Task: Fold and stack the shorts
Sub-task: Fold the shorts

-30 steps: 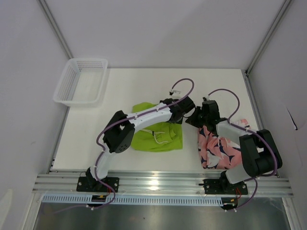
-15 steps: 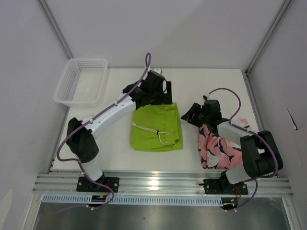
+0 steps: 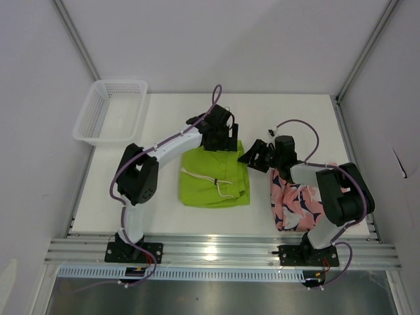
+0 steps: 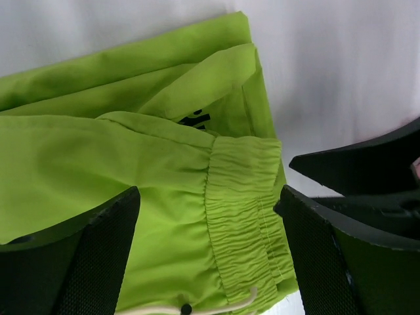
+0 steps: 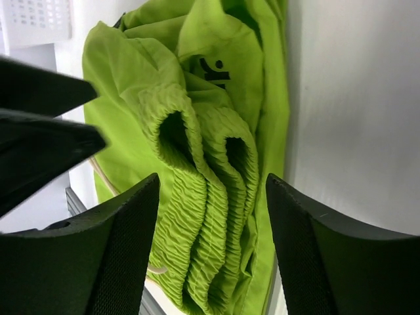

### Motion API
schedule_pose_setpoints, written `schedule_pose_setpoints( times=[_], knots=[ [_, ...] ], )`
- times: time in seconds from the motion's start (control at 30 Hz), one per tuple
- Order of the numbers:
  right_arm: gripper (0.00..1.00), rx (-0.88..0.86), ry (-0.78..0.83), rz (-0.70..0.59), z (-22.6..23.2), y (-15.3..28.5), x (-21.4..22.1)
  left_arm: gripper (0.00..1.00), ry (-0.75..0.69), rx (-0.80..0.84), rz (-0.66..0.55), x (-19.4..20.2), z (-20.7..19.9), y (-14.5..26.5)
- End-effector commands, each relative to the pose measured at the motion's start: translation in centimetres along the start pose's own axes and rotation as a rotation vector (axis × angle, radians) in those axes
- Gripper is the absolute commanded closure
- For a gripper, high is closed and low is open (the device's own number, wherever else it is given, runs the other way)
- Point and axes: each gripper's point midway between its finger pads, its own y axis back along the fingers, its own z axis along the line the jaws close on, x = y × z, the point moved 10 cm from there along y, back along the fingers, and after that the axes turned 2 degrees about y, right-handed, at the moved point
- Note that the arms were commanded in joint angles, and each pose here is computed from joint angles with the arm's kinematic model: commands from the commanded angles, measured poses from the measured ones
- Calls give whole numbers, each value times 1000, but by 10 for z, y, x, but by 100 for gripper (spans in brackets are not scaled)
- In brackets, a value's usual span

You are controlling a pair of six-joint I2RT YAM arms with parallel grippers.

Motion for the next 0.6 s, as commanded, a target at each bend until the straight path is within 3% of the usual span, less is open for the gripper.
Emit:
schedule_pose_setpoints(
  times=[0.0,0.1,0.4,0.57],
  knots=[
    [31,-105,92,-57,14,-8,-14,14,-22,81,-52,-24,-9,8],
    [32,-106,103,-52,13,-16,-12,25,-9,78,-31,-26,-3,-4],
    [51,-119,152,-36,16,-38,-7,58,11,84,6,-25,5,-24],
    [51,-135,175,-48,18,-41,-7,73,12,71,34,-19,8,-31]
  ],
)
